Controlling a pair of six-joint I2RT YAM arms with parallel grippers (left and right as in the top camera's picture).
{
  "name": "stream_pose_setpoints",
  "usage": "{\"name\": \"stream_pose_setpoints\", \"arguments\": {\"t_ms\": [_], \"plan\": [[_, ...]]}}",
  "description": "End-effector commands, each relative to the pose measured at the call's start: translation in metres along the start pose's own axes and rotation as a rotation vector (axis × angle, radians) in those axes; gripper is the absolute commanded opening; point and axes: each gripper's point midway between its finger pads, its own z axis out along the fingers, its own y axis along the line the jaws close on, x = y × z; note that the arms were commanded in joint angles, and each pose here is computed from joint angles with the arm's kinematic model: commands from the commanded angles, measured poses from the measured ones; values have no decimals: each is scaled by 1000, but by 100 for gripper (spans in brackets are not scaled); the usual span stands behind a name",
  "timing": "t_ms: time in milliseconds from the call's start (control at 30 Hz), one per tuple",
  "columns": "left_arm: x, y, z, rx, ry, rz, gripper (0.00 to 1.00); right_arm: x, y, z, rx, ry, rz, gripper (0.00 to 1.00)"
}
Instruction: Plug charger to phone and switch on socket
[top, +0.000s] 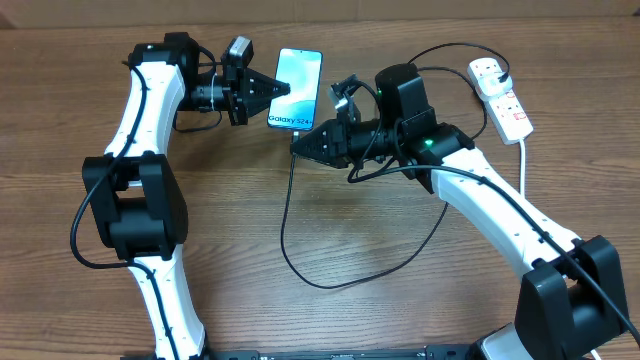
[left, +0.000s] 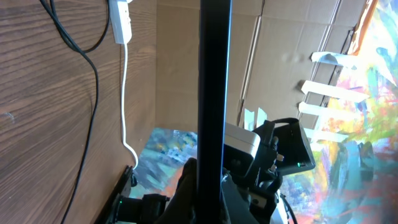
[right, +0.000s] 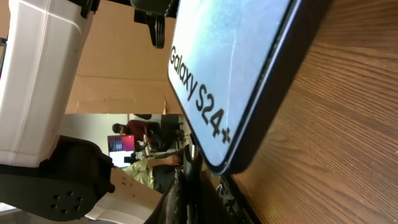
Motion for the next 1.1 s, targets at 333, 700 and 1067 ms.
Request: {"name": "stream_pose_setpoints", "arguments": {"t_ms": [333, 700, 1067], "plan": [[1, -15, 2, 54, 6, 14, 4, -2, 6, 4, -9, -6, -1, 4], [2, -15, 2, 54, 7, 13, 4, 6, 10, 13, -6, 13, -7, 4], [2, -15, 2, 55, 7, 12, 4, 1, 6, 13, 13, -12, -6, 4]]}}
